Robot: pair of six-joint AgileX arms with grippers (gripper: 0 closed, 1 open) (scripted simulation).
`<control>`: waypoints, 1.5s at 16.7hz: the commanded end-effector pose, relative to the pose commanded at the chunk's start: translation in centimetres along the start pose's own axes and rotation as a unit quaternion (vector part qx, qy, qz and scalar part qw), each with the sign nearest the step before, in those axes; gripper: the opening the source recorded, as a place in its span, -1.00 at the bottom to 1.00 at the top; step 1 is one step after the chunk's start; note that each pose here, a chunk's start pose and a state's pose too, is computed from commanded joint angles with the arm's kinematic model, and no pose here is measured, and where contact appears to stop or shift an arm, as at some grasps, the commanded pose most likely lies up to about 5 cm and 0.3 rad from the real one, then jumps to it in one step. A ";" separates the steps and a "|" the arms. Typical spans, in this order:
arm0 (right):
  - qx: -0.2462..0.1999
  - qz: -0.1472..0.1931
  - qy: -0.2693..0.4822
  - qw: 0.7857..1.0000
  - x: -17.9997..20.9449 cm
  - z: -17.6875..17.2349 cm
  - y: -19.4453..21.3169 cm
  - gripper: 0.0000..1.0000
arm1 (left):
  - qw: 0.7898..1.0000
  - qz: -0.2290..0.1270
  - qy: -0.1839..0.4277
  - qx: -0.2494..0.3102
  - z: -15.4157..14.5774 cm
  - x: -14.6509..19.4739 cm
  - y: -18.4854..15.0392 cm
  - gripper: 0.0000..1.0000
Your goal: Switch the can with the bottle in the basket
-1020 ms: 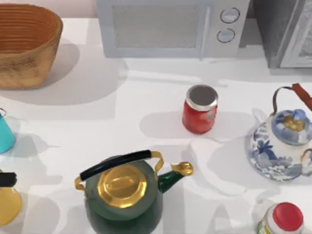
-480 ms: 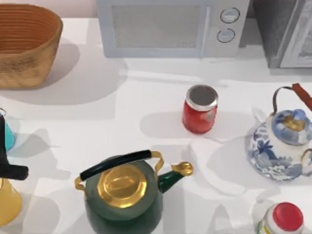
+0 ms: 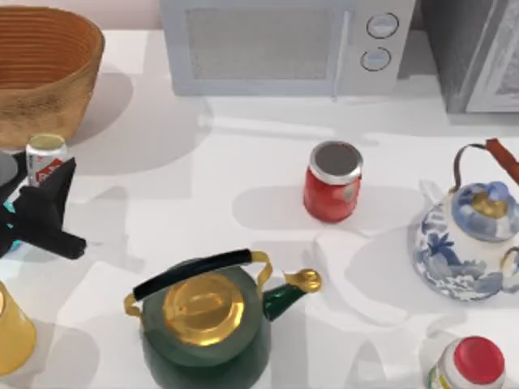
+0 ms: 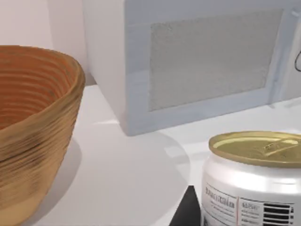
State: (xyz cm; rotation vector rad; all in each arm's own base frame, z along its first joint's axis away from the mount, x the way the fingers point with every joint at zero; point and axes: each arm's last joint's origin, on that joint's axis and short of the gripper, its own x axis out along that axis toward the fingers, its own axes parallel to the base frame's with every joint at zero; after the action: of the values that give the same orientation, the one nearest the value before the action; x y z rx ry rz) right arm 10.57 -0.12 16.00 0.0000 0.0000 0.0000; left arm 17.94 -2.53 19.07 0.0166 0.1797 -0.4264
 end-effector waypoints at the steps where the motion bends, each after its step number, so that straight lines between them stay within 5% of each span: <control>1: 0.000 0.000 0.000 1.000 0.0 0.0 0.0 1.00 | 1.000 -0.015 0.003 0.000 0.2 0.8 0.1 -1.00; 13: 0.000 0.000 0.000 1.000 0.0 0.0 0.0 1.00 | 0.976 -0.217 0.000 0.005 0.5 12.3 0.4 -1.00; 25: 0.000 0.000 0.000 1.000 0.0 0.0 0.0 1.00 | 0.917 -0.397 -0.024 0.015 -5.2 22.7 -0.7 -1.00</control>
State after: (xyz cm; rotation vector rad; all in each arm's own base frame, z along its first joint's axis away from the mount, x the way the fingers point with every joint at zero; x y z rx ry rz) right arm 10.57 -0.12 16.00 0.0000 0.0000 0.0000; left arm 37.05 -12.22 9.95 -0.0390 0.1249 -1.2438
